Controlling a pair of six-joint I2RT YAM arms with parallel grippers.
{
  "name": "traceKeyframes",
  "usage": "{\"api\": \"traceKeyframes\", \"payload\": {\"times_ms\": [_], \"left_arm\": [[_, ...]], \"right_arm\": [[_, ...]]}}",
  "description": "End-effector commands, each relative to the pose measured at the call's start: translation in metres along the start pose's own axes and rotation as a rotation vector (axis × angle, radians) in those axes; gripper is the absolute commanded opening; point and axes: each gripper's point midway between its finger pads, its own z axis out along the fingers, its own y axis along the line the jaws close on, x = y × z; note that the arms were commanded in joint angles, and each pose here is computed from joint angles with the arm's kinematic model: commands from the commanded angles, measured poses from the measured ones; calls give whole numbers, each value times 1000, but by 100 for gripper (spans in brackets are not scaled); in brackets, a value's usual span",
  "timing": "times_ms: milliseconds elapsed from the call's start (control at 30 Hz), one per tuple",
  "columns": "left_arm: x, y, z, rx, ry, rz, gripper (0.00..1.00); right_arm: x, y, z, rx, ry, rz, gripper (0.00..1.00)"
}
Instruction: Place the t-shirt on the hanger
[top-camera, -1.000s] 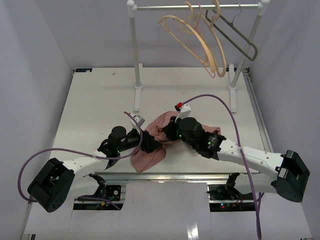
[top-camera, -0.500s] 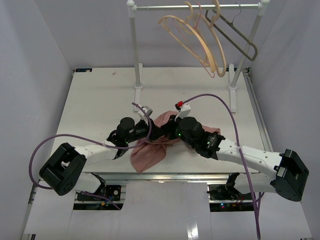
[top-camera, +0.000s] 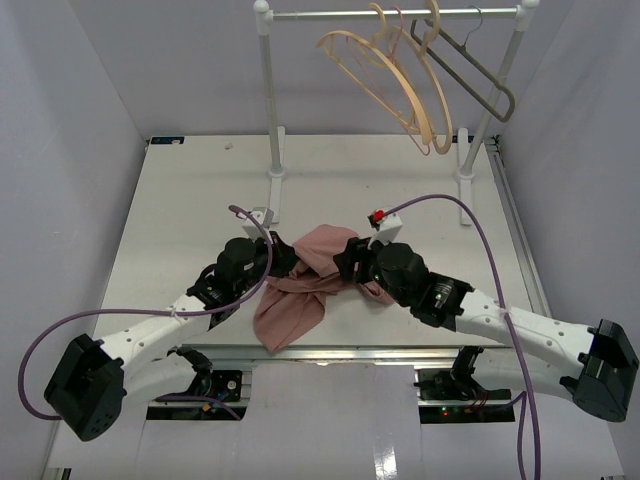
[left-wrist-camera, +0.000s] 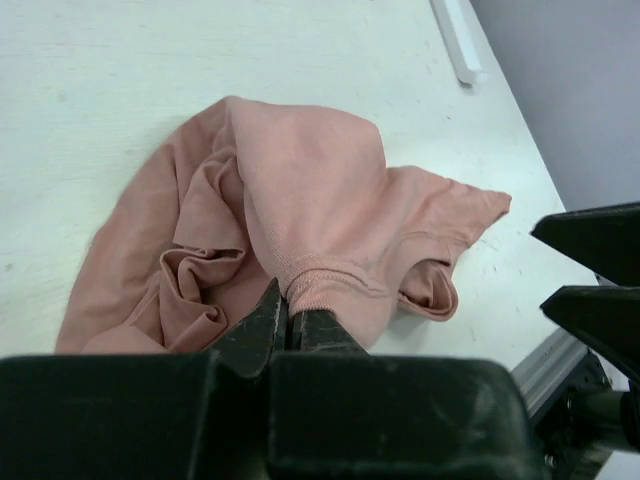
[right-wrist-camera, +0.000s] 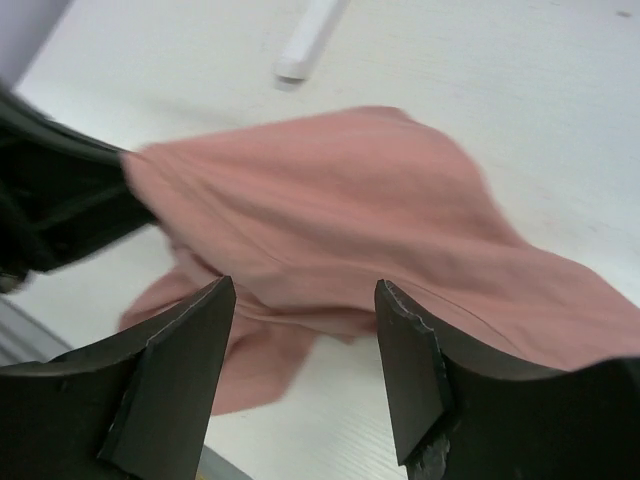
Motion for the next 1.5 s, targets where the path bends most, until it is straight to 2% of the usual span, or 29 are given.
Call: {"api": "traceKeyframes", "payload": {"times_ms": [0,133,300,800,933,1133,1167,1200,1267,1300,1467], "left_arm": [[-10,20,-13,-139,-29,-44,0],[-12,23,-16,-166,-34,-60,0],[-12,25,-15,-184,-27,-66,0],[-14,30,-16,-208,-36,-55,0],[-11,30,-14,-204,-23,-59,0],[-10,32,-14,-212,-24,-53,0],[-9,34,-15,-221,-17,-48,0],[-4,38,-17,-238,4,-43,0],[2,41,-20,-254,27,-38,0],[6,43,-23,-258,41,-38,0],[19,53,-43,-292,68,-59,0]], "right_arm": [[41,-74,-12,291,28,-80,63],[66,-100,-10,401,71,-136,58],[82,-109,0,444,118,-236,55],[84,-114,18,479,95,-343,51],[82,-116,21,511,92,-363,48],[79,-121,26,538,98,-379,22],[77,-119,26,532,112,-386,11],[76,-116,24,526,125,-371,8],[72,-112,16,512,166,-362,8],[77,-114,6,520,230,-386,8],[65,-90,-28,474,334,-314,8]]}}
